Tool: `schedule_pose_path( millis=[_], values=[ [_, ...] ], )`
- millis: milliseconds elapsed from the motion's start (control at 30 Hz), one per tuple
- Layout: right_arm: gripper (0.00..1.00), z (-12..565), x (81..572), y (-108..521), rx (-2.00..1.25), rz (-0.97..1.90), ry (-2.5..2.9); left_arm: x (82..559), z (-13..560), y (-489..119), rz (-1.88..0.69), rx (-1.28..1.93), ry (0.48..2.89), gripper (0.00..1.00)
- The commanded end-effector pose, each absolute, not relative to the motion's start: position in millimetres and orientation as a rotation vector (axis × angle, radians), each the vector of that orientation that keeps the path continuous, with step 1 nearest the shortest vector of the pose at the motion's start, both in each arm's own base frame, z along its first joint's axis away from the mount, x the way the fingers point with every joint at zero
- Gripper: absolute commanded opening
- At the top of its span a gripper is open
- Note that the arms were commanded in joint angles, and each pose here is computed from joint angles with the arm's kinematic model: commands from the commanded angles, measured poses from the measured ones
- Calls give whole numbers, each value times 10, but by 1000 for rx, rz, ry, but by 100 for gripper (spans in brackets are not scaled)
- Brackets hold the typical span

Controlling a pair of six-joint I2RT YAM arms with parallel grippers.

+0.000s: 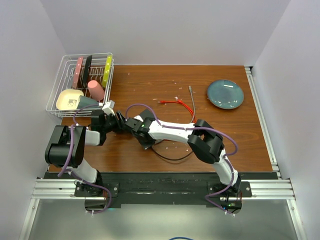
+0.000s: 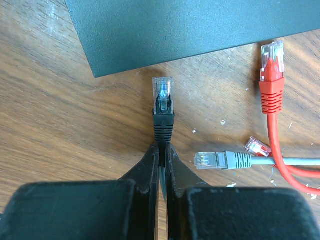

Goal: Insert the plug into the switch port

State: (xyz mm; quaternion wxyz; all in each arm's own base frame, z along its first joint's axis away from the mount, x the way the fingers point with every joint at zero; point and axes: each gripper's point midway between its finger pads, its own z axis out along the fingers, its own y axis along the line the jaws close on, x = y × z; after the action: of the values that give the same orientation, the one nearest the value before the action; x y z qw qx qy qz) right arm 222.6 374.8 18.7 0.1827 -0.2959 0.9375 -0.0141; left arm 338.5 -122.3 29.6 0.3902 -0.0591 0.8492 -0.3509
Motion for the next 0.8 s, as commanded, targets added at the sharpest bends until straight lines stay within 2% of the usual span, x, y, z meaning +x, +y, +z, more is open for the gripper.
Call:
schedule_pose_path(
  millis=[0,767],
  values=[
    [0,-74,2111,3633,-865,-128,2704,3398,329,-1286,-921,-108,2152,51],
    [0,-58,2323,3803,-815,-102,2656,3394,333,-1308,-938,-98,2149,50]
  ],
)
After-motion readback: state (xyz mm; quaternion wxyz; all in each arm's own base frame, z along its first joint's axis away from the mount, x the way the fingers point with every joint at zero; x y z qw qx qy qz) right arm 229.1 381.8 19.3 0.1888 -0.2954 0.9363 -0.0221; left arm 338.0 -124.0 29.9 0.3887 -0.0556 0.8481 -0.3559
